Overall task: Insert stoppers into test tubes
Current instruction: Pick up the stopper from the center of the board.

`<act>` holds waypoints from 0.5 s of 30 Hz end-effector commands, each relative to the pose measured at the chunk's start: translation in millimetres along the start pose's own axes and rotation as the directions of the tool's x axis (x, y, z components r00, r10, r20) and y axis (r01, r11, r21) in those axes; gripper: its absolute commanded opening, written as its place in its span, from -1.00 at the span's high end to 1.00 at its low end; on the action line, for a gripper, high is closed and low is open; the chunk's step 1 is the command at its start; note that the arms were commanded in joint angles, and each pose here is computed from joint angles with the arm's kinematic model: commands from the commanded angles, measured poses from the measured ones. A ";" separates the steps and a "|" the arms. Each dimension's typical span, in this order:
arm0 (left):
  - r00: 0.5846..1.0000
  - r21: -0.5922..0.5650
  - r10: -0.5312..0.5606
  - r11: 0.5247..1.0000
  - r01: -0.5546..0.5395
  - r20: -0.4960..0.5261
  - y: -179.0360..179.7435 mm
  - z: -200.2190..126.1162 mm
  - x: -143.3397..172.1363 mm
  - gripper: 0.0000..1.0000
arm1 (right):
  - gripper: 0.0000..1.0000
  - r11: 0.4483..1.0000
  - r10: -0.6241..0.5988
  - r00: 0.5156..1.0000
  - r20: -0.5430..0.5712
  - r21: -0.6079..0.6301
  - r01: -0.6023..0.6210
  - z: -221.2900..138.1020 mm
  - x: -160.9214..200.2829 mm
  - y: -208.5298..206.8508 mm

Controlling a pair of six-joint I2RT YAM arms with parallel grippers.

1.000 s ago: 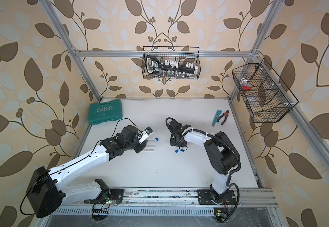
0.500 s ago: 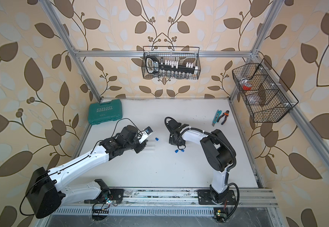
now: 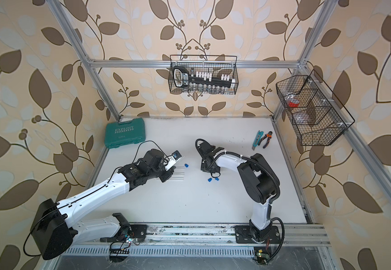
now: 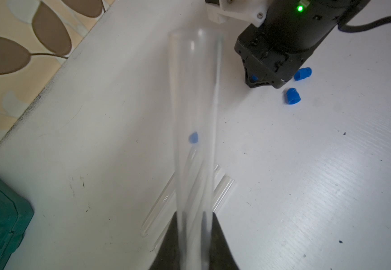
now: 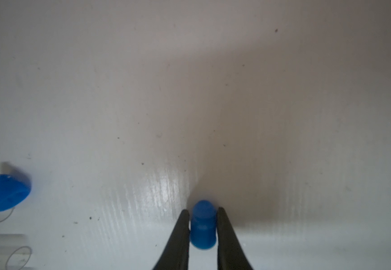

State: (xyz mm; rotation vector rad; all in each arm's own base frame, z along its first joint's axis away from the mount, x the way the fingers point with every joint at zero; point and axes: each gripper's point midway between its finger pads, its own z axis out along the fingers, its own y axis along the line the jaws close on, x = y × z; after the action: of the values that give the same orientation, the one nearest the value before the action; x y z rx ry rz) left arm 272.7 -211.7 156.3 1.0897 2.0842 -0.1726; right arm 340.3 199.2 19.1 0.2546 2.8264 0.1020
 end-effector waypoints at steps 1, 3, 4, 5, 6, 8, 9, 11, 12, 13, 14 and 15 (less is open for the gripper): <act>0.999 -0.011 0.004 1.000 -0.004 0.044 2.1 -7.6 -11.2 1.00 | 0.64 0.999 -0.021 1.000 -0.010 0.029 0.021 4.8 1.0 -2.2; 0.999 -0.022 0.007 1.000 -0.006 0.043 4.0 -7.2 -10.5 1.00 | 0.67 0.999 -0.024 1.000 -0.004 0.025 0.025 2.3 -0.3 -1.7; 0.999 -0.025 0.007 1.000 -0.006 0.044 4.6 -7.3 -10.7 1.00 | 0.69 0.999 -0.029 1.000 -0.003 0.025 0.029 2.0 -0.2 -2.2; 0.999 -0.025 0.007 1.000 -0.006 0.044 4.4 -7.0 -10.3 1.00 | 0.70 0.999 -0.032 1.000 0.001 0.021 0.032 0.3 -1.0 -1.8; 0.999 -0.023 0.007 1.000 -0.006 0.044 4.0 -6.8 -10.0 1.00 | 0.71 0.999 -0.035 0.999 0.002 0.019 0.035 -0.9 -1.3 -1.6; 0.999 -0.022 0.009 1.000 -0.008 0.051 3.5 -6.8 -10.6 1.00 | 0.72 0.999 -0.041 0.999 0.013 0.013 0.041 -5.6 -3.8 -0.6; 0.998 -0.021 0.010 1.000 -0.009 0.056 3.3 -7.3 -10.9 1.00 | 0.73 0.999 -0.043 0.999 0.022 0.008 0.043 -9.8 -5.6 -0.3; 0.997 -0.020 0.013 1.000 -0.011 0.076 2.3 -8.6 -12.7 1.00 | 0.74 0.998 -0.058 0.997 0.051 -0.012 0.059 -23.2 -11.3 1.9; 0.996 -0.023 0.015 1.000 -0.013 0.085 2.5 -9.2 -13.3 1.00 | 0.75 0.997 -0.067 0.995 0.069 -0.023 0.069 -31.4 -14.2 2.6; 0.995 -0.026 0.021 0.999 -0.019 0.095 2.9 -10.8 -14.8 1.00 | 0.75 0.995 -0.082 0.992 0.094 -0.041 0.087 -42.2 -18.0 4.4; 0.994 -0.030 0.026 0.999 -0.023 0.109 3.4 -14.5 -17.7 1.00 | 0.75 0.992 -0.101 0.987 0.126 -0.067 0.110 -55.5 -22.2 7.2; 0.991 -0.030 0.033 0.999 -0.030 0.129 3.1 -18.2 -20.8 1.00 | 0.74 0.987 -0.120 0.981 0.153 -0.089 0.135 -66.7 -24.9 8.7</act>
State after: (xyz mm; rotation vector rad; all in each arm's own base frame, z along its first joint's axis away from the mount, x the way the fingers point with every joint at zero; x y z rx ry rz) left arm 271.7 -210.8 160.7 1.0808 2.0468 -0.1743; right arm 343.1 200.4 48.6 0.1503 2.7702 0.1401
